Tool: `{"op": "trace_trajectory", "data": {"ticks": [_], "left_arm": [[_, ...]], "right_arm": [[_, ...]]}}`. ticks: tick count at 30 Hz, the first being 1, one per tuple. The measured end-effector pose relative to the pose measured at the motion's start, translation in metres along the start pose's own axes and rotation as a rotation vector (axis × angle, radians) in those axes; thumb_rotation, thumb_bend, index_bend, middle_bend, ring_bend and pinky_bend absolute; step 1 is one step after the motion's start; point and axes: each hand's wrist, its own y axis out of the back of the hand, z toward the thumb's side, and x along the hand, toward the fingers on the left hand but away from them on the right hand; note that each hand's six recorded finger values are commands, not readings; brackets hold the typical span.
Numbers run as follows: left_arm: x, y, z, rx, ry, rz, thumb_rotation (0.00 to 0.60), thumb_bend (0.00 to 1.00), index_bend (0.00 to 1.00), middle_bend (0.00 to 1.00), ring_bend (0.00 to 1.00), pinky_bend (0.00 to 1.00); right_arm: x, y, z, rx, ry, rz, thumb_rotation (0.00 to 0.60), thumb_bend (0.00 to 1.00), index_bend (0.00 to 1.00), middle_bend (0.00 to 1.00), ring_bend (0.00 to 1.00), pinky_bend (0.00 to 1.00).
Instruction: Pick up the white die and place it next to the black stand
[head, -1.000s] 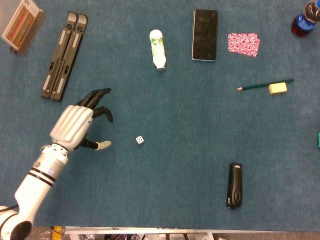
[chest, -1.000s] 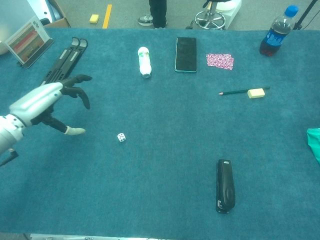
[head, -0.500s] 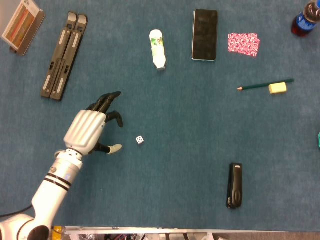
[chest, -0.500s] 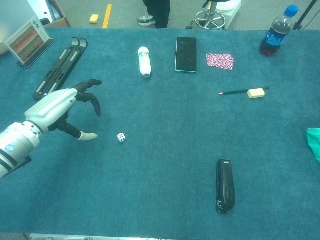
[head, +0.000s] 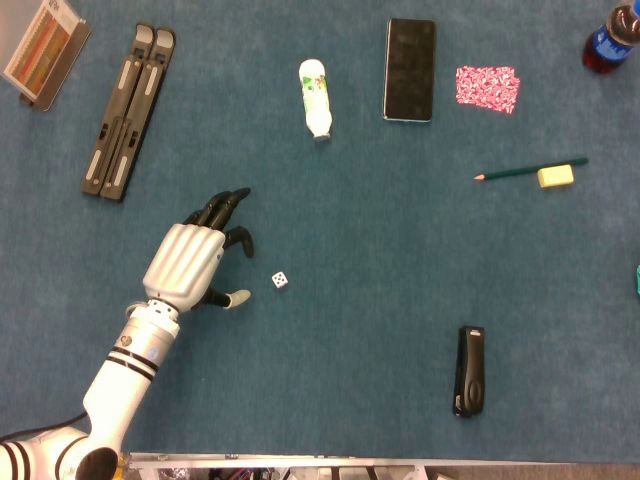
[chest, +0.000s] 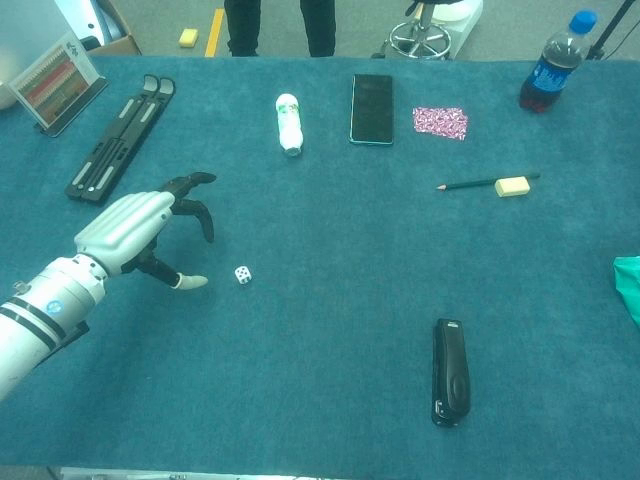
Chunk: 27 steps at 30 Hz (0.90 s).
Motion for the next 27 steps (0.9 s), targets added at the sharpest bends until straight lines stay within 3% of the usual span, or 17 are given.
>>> {"op": "trace_trajectory", "data": {"ticks": [11, 27], "left_arm": [[0.01, -0.006, 0.003, 0.08, -0.065, 0.003, 0.6, 0.03, 0.48, 0.05, 0.05, 0.2], [0.015, -0.016, 0.016, 0.039, -0.075, -0.028, 0.6, 0.03, 0.5, 0.05, 0.05, 0.2]], "right_arm": [[0.001, -0.003, -0.003, 0.004, -0.01, 0.011, 0.6, 0.03, 0.54, 0.41, 0.36, 0.44], [0.003, -0.004, -0.009, 0.001, -0.027, 0.012, 0.6, 0.03, 0.54, 0.41, 0.36, 0.44]]}}
